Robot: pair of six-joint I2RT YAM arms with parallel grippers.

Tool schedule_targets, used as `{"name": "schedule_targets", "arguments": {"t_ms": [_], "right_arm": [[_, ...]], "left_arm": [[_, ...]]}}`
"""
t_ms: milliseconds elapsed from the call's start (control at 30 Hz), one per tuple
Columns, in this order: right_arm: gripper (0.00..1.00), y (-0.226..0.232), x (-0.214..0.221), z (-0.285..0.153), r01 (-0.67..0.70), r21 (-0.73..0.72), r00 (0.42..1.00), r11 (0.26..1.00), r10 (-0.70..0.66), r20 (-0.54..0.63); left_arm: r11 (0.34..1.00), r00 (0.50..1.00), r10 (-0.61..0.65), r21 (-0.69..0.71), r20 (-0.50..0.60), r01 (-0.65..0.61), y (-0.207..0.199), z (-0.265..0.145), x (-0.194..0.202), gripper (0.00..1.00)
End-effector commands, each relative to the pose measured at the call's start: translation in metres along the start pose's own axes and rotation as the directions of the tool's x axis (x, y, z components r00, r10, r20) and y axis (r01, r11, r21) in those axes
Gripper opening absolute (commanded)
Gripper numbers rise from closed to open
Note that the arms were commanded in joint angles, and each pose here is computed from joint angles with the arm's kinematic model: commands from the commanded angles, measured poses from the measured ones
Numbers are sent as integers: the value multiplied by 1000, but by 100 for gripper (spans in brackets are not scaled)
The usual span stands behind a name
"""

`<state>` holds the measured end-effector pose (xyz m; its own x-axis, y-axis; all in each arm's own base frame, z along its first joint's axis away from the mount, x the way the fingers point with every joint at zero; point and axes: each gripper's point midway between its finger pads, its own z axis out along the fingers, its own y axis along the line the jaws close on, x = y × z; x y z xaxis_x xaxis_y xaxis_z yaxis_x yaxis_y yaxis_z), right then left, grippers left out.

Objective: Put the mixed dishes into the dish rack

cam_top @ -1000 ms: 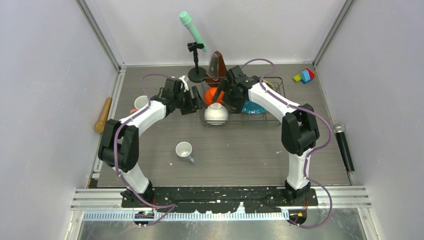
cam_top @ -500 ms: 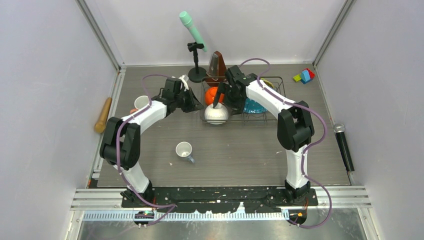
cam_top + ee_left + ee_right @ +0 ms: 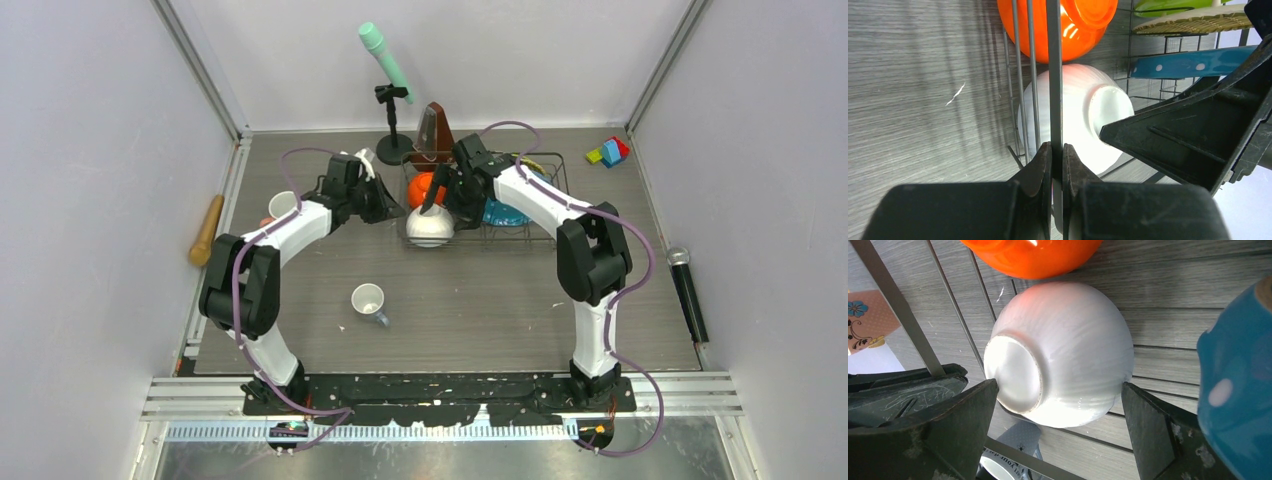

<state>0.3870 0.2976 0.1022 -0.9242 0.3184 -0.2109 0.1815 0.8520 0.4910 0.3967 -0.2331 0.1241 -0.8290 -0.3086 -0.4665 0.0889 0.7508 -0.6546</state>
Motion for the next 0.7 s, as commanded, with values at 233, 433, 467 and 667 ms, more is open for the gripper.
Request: {"name": "schedule_targets", "arguments": {"t_ms": [233, 433, 467, 667], "right_arm": [[86, 92, 14, -9, 6, -381, 999, 925, -21, -36], [66, 107, 29, -13, 148, -390, 986, 909, -164, -8], [66, 109, 33, -14, 179, -366, 982, 913, -188, 11], [55, 100, 36, -16, 354, -262, 935, 898, -340, 99]], "left_arm": [[995, 999, 32, 98, -8, -31, -21, 0, 4, 0], [995, 999, 30, 100, -10, -29, -21, -1, 5, 0], [995, 999, 31, 100, -12, -29, -21, -1, 5, 0], [995, 999, 32, 100, -9, -31, -21, -1, 5, 0]]}}
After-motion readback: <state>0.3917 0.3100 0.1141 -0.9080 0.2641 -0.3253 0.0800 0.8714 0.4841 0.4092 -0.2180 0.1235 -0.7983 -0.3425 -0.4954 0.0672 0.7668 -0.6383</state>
